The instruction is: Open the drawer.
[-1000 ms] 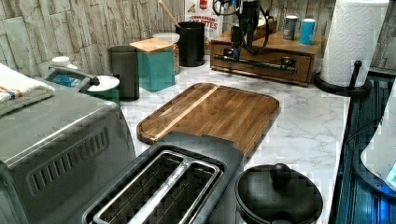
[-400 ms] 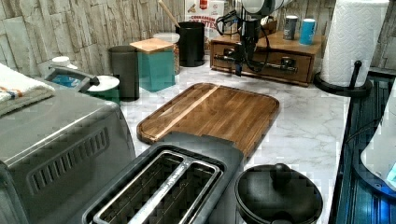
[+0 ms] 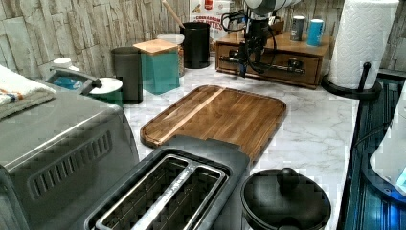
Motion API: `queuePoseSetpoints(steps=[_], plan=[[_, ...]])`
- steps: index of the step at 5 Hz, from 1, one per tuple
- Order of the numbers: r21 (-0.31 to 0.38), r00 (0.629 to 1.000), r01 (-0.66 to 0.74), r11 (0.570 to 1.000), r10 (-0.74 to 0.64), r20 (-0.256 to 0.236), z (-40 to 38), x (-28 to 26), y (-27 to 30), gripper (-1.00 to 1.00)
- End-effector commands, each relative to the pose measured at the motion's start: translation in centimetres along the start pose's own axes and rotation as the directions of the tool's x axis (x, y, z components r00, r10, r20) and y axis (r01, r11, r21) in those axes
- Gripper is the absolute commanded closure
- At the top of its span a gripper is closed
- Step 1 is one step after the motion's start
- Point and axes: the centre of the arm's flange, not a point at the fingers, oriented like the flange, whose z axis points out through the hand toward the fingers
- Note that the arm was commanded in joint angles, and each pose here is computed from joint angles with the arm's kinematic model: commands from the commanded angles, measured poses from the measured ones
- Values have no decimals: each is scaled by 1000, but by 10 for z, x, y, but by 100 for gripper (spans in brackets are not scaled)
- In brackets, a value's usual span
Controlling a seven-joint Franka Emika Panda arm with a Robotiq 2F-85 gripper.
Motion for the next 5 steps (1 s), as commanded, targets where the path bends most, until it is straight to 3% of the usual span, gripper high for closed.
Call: queuePoseSetpoints(steps=[1, 2, 3, 5], plan=[[28, 992, 87, 996, -89, 90, 11, -7, -13, -100], [27, 992, 74, 997, -77, 105, -13, -16, -39, -100], [72, 994, 93, 993, -96, 53, -32, -23, -77, -100], [229, 969, 205, 951, -230, 88, -19, -19, -162, -100]])
